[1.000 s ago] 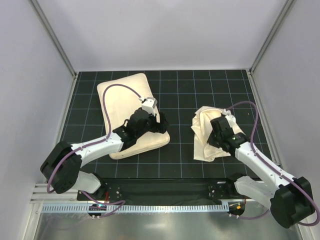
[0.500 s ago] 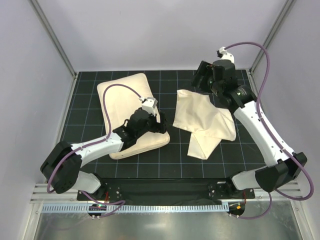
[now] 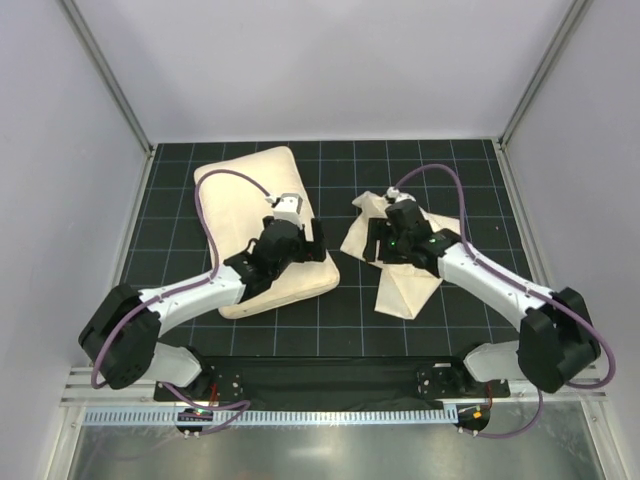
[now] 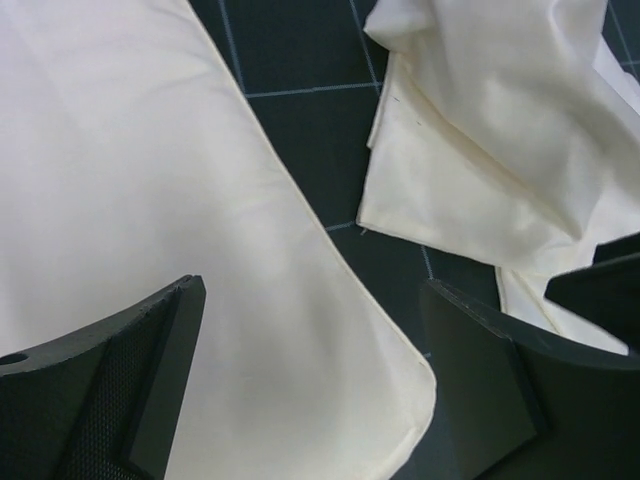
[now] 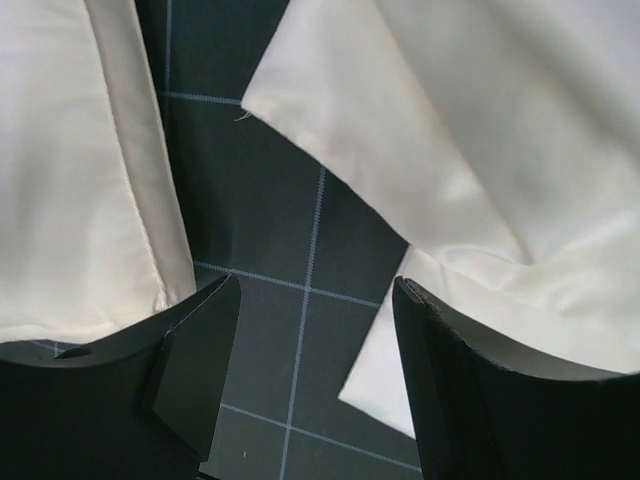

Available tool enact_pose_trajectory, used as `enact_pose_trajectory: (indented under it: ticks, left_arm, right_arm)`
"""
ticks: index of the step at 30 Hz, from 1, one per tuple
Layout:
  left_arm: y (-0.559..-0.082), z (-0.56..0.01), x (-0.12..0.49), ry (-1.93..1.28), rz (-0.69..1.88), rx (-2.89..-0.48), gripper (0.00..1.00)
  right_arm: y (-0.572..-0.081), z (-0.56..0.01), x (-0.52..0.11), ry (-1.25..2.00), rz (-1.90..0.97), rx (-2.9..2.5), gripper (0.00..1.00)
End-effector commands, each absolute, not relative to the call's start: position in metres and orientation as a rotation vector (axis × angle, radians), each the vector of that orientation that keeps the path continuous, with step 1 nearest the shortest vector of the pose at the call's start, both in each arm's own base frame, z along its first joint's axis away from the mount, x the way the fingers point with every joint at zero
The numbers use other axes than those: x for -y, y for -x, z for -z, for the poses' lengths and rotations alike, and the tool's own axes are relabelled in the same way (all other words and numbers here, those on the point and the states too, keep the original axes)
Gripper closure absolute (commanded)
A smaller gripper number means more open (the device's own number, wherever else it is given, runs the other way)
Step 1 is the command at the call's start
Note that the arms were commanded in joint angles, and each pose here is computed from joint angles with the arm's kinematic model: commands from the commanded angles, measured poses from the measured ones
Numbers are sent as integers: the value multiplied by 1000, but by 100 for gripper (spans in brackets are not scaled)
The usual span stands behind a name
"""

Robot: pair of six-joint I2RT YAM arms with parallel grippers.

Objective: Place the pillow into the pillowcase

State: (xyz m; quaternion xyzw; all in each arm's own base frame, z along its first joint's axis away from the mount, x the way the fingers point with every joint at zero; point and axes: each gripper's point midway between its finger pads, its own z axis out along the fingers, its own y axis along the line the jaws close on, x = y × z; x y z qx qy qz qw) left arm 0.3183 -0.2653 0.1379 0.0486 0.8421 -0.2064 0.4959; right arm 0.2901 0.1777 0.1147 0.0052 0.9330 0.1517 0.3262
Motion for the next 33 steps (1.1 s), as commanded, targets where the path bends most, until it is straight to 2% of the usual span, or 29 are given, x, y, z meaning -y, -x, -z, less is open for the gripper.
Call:
enact_pose_trajectory:
  ticks: [1,5,9,18,20,22,23,25,26,28,33]
  left_arm:
    - [-332,-163,235,55,408,-1959,6]
    - [-336,-164,216,138,412,-1949,4]
    - [-338,-162,206,184,401,-1958,4]
    - [-336,-165,211,165,434,-1961,5]
    - [-336,-166,211,152,434,-1961,6]
    - [-336,-164,212,143,430,-1969,6]
    - [-336,-165,213,140,433,-1969,6]
    - [-335,-165,218,117,452,-1974,6]
    - [-335,-166,220,106,465,-1975,7]
    - [-333,-168,233,58,527,-1974,7]
    - [-331,-162,254,-29,610,-2000,9]
  right_arm:
    - [-312,-122,-212,79,-452,-2362,30]
    - [-328,-115,-231,100,-399,-2394,30]
    - [-345,-97,-235,56,-316,-2444,17]
    - [-359,-35,-229,-22,-102,-2582,18]
    - [-359,-27,-229,-20,-94,-2591,25]
    - [-356,-26,-230,0,-108,-2606,47]
    - [-355,-32,-231,-1,-122,-2598,65]
    - [-350,-38,-226,-5,-134,-2583,77]
    - [-349,-56,-226,-7,-166,-2544,89]
    - [-338,-68,-221,2,-192,-2528,96]
    - [-315,-139,-204,3,-292,-2389,96]
